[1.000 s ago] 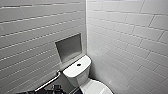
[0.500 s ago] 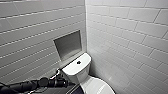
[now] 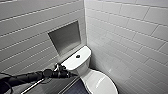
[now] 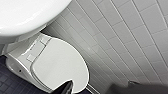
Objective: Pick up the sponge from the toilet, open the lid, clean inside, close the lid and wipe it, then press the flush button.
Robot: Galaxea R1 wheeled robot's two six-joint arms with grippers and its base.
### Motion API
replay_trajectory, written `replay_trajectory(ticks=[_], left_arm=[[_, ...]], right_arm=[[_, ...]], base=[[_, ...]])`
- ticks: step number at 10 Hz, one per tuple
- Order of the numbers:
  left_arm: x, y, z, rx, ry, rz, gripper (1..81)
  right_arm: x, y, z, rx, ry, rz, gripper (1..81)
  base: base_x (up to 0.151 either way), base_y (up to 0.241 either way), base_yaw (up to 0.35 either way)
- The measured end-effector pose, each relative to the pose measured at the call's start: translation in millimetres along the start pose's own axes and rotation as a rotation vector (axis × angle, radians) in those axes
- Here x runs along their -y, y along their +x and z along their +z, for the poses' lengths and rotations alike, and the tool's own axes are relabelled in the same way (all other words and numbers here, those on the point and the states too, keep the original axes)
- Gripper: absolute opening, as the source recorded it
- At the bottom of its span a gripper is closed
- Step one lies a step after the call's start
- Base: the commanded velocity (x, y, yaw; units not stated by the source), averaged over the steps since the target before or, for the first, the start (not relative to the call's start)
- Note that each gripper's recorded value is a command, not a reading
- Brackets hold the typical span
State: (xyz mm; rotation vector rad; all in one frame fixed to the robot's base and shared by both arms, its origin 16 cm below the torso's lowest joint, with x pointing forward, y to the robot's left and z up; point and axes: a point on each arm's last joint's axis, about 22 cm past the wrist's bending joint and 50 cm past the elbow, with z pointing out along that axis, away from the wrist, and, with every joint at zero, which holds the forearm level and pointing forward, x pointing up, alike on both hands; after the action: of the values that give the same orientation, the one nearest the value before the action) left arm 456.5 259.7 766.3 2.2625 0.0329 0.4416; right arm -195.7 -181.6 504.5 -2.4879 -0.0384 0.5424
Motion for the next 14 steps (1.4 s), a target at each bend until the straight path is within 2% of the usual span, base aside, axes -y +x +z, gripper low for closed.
replay_trajectory(ticks=[4,8,11,12,14], left_arm=[[-3.6,56.7,16.4,0.0,0.005,0.029,81.1],[4.4,81.4,35.3,0.013,0.028,0.023,81.1],[-22.2,120.1,54.5,-0.008,0.011,0.074,81.1],[-24.1,123.6,65.4,-0.007,0.006,0.073,81.1],[-0.8,121.1,91.3,0.0,0.032,0.035,81.1]], right_arm=[[-0.1,2.2,0.6,0.005,0.003,0.009,1.0],[2.2,1.5,0.8,0.006,0.007,0.011,1.0],[4.6,0.8,1.1,0.008,0.012,0.013,1.0],[7.5,-2.5,2.0,0.014,0.019,0.02,1.0],[11.3,-13.7,2.9,0.042,0.028,0.037,1.0]], base=[[0.0,0.0,0.0],[0.0,0.0,0.0],[0.0,0.0,0.0],[0.0,0.0,0.0],[0.0,0.0,0.0]])
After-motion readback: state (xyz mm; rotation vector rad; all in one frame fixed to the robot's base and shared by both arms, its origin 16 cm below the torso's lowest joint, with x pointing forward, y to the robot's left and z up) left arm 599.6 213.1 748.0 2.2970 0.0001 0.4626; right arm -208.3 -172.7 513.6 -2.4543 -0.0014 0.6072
